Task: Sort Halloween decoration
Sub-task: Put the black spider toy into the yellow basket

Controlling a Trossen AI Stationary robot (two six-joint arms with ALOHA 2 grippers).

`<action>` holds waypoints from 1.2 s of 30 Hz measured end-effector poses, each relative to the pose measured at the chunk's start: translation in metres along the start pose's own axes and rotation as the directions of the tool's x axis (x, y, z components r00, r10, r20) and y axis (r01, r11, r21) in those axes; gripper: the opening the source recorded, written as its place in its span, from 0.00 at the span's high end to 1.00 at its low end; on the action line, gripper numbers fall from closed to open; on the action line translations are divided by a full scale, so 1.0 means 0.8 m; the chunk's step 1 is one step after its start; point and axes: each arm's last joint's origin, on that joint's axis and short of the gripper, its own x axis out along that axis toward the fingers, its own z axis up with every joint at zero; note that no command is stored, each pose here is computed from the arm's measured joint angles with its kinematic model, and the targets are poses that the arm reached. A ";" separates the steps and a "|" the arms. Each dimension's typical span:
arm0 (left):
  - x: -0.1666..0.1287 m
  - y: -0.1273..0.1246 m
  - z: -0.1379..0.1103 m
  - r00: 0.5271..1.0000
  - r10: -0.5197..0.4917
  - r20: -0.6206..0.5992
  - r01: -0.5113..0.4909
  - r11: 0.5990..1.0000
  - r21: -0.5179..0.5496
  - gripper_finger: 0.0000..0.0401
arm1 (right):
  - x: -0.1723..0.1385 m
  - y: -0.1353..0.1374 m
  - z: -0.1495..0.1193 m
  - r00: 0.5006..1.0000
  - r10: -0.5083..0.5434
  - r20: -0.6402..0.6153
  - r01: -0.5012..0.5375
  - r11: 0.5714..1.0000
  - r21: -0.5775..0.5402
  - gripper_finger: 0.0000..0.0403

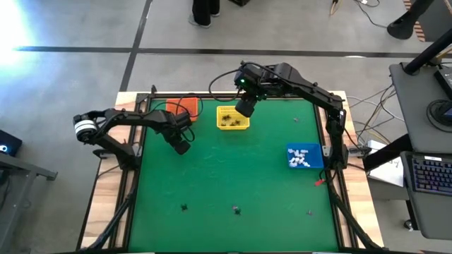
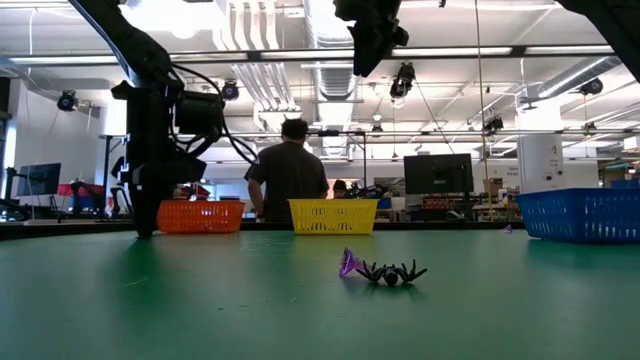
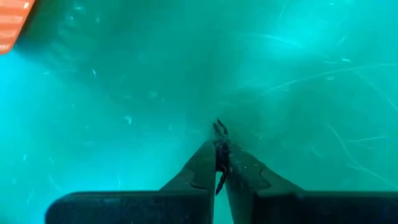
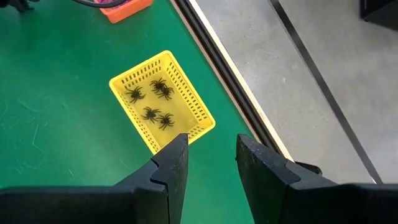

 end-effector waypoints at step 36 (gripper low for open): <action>-0.074 -0.015 0.027 0.806 -0.452 0.382 0.402 0.892 0.208 1.00 | 0.000 0.000 0.000 1.000 0.000 0.000 0.000 1.000 -0.004 0.68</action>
